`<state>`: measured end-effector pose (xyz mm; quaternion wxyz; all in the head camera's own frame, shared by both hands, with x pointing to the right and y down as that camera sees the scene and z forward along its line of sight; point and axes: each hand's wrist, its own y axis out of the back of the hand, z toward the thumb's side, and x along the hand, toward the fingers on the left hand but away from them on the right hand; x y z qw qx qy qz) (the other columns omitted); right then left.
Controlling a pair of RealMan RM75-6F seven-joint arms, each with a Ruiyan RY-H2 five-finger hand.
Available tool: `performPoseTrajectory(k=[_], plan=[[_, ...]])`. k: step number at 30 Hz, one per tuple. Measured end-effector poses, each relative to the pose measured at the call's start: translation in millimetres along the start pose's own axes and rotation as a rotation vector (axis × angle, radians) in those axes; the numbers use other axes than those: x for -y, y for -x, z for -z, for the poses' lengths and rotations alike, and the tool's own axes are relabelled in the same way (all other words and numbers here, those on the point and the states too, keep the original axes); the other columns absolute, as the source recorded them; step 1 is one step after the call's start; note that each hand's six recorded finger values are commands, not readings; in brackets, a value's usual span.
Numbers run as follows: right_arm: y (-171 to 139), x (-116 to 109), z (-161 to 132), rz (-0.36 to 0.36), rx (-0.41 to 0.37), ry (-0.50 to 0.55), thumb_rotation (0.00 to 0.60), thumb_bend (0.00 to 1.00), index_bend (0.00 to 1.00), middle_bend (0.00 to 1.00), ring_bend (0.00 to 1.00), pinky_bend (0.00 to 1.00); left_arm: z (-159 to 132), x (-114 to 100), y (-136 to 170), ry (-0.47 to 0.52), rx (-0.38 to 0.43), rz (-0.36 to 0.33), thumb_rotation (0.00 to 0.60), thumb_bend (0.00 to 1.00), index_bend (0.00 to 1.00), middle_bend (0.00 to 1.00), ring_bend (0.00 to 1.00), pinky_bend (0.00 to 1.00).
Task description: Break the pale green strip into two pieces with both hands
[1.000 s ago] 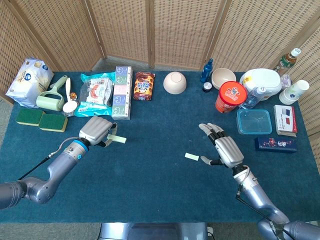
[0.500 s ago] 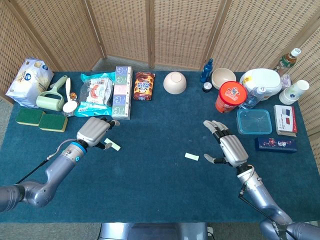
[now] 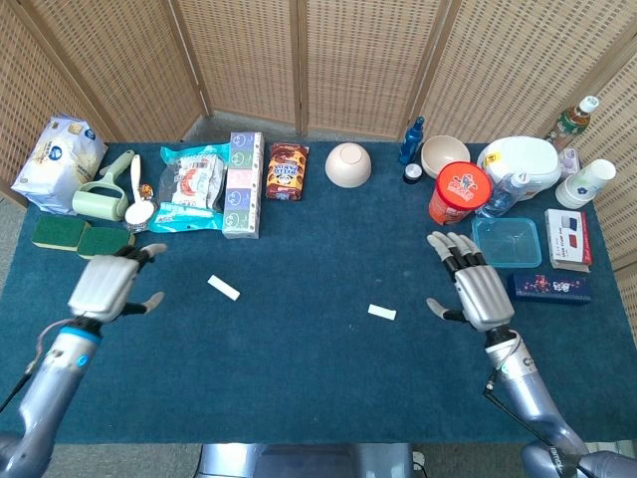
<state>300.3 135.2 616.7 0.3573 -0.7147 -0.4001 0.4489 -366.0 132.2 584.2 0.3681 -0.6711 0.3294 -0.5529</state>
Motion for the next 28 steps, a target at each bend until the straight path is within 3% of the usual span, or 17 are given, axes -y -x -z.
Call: performPoseTrajectory(k=[9,15,21,28], plan=[[-29,-16,26,0.054,0.138,-0.160,0.600,0.26,0.00,0.07,0.00,0.05,51,10,74,0.054,-0.154,-0.051,0.513,0.24,0.21,0.35,0.28,0.54],[-58,-22,42,0.074,0.227,-0.199,0.600,0.26,0.00,0.07,0.00,0.04,65,19,110,0.077,-0.199,-0.064,0.513,0.24,0.21,0.35,0.28,0.54],[-72,-29,42,0.095,0.243,-0.189,0.600,0.26,0.00,0.07,0.00,0.03,71,23,130,0.113,-0.229,-0.077,0.516,0.24,0.22,0.35,0.28,0.54],[-77,-32,42,0.098,0.241,-0.178,0.600,0.26,0.00,0.08,0.00,0.03,66,23,127,0.122,-0.208,-0.083,0.522,0.24,0.22,0.35,0.28,0.54]])
